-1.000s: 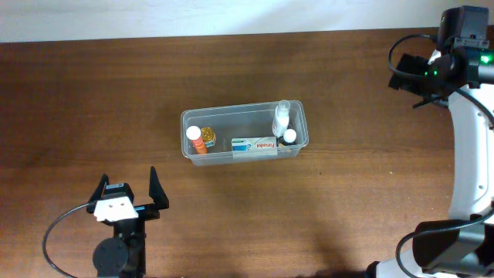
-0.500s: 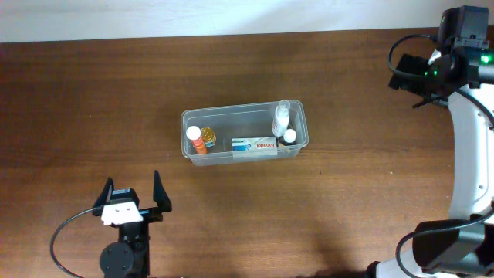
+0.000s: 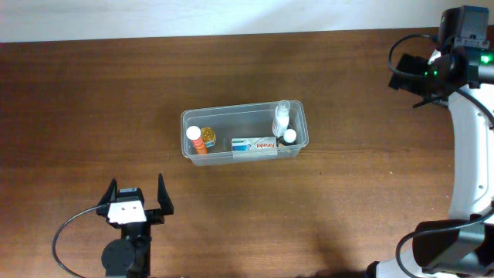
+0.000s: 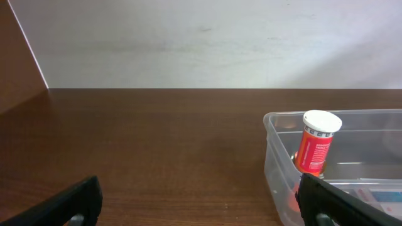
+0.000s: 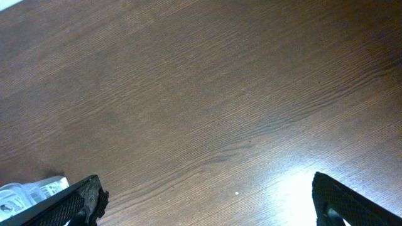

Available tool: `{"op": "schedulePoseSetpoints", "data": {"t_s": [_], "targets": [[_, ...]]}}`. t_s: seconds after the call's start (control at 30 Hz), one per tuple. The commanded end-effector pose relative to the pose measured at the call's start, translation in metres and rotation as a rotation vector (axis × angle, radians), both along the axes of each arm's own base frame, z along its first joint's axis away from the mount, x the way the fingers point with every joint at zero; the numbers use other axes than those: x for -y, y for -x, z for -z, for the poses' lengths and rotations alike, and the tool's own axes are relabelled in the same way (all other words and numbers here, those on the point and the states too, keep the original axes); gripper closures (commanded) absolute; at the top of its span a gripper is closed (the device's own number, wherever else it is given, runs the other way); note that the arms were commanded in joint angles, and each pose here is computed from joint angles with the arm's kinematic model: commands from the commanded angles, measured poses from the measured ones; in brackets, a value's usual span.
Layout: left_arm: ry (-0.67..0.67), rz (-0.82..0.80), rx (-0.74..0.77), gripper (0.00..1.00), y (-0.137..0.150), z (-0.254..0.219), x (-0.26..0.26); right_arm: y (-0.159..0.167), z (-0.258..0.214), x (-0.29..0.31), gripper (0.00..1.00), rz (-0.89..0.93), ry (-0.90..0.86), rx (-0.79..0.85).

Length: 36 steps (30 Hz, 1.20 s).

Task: Pack container

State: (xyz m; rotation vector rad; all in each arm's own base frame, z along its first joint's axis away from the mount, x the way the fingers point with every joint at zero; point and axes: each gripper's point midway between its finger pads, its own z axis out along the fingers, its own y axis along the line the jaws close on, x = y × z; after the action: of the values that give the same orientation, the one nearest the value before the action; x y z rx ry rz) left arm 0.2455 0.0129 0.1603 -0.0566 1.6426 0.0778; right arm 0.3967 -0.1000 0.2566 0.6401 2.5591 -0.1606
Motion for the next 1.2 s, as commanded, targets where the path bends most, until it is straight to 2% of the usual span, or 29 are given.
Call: {"op": "schedulePoseSetpoints", "data": {"t_s": [0.0,0.97,1.17], "targets": [[-0.022,0.01,0.0,0.01,0.0,0.002,0.001,0.001,-0.007,0.003,0.02,0.018,0.005,0.018],[-0.022,0.01,0.0,0.01,0.0,0.002,0.001,0.0,-0.006,0.001,0.01,0.012,0.005,0.018],[-0.022,0.01,0.0,0.01,0.0,0.002,0.001,0.008,-0.036,-0.024,0.02,-0.045,0.017,0.096]]}}
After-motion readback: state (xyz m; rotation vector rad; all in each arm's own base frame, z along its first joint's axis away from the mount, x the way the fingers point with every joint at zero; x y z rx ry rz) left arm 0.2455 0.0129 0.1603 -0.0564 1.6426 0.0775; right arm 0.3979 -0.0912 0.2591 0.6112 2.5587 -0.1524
